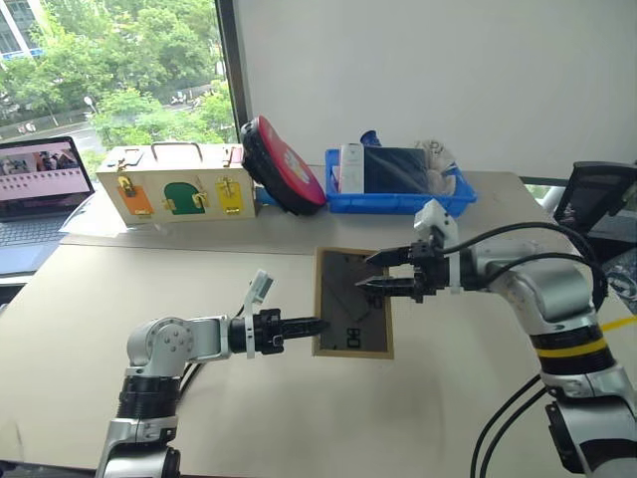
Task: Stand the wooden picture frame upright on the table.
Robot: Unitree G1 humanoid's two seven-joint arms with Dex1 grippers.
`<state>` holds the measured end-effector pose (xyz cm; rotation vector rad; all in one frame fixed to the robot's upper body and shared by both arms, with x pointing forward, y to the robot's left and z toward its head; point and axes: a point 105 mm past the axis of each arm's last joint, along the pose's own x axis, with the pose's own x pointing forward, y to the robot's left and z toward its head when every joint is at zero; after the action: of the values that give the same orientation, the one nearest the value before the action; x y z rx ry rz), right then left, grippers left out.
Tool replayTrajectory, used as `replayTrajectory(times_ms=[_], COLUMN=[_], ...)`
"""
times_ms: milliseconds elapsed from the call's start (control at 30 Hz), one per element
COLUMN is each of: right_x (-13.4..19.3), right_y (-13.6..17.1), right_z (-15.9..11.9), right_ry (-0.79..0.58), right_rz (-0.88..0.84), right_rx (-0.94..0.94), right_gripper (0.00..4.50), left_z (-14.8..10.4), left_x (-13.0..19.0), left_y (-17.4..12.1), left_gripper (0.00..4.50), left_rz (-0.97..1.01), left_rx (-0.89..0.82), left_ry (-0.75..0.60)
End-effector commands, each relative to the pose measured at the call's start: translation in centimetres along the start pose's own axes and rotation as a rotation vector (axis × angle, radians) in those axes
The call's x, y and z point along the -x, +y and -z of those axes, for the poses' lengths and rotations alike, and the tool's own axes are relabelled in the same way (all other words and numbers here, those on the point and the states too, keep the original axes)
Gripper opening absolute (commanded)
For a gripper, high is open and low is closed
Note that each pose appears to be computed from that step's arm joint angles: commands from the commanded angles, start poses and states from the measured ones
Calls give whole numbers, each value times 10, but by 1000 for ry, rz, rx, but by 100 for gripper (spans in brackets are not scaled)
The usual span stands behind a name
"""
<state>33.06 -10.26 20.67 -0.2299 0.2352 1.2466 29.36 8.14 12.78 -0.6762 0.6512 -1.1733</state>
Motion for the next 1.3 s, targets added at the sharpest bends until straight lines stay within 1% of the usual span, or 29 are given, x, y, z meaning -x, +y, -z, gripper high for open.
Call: replayTrajectory(times_ms=[33, 200, 300, 433, 633, 700, 733, 800, 833, 900, 1033, 1067, 1100, 1167, 1300], right_x=[-7, -22, -25, -10, 18, 21, 23, 27, 33, 46, 70, 76, 80, 87, 91], right_y=[10, 26, 37, 52, 69, 69, 64, 51, 37, 20, -6, -14, -20, -28, -33], right_z=[-6, -6, -10, -11, -7, -7, -6, -4, 2, 10, 14, 19, 27, 41, 49], right_ry=[-5, -10, -45, -70, -106, -116, -115, -114, -102, -92, -107, -69, -7, 132, 241], right_rz=[-48, -121, -171, -247, -274, -250, -205, -92, 5, 124, 357, 419, 471, 535, 591], right_rx=[26, 33, 36, -31, -109, -108, -96, -67, -61, -59, 88, 154, 238, 474, 922], right_gripper=[386, 386, 386, 386, 386, 386, 386, 386, 386, 386, 386, 386, 386, 386, 386], left_z=[-7, -6, -4, -1, 3, 3, 3, 3, 1, -1, -2, -4, -6, -11, -13], left_x=[-2, -3, -2, 1, 4, 4, 3, 1, 0, 0, 2, 3, 3, 6, 7], left_y=[-13, -13, -12, -11, -11, -11, -11, -12, -13, -15, -16, -15, -15, -17, -19], left_gripper=[113, 113, 113, 113, 113, 113, 113, 113, 113, 113, 113, 113, 113, 113, 113], left_rz=[52, 50, 47, 36, 33, 34, 36, 44, 57, 74, 87, 92, 101, 145, 190], left_rx=[-55, -53, -44, -33, -18, -15, -12, -6, 0, 9, 33, 47, 68, 125, 191], left_ry=[-18, -21, -27, -35, -47, -48, -48, -46, -47, -47, -35, -40, -50, -79, -86])
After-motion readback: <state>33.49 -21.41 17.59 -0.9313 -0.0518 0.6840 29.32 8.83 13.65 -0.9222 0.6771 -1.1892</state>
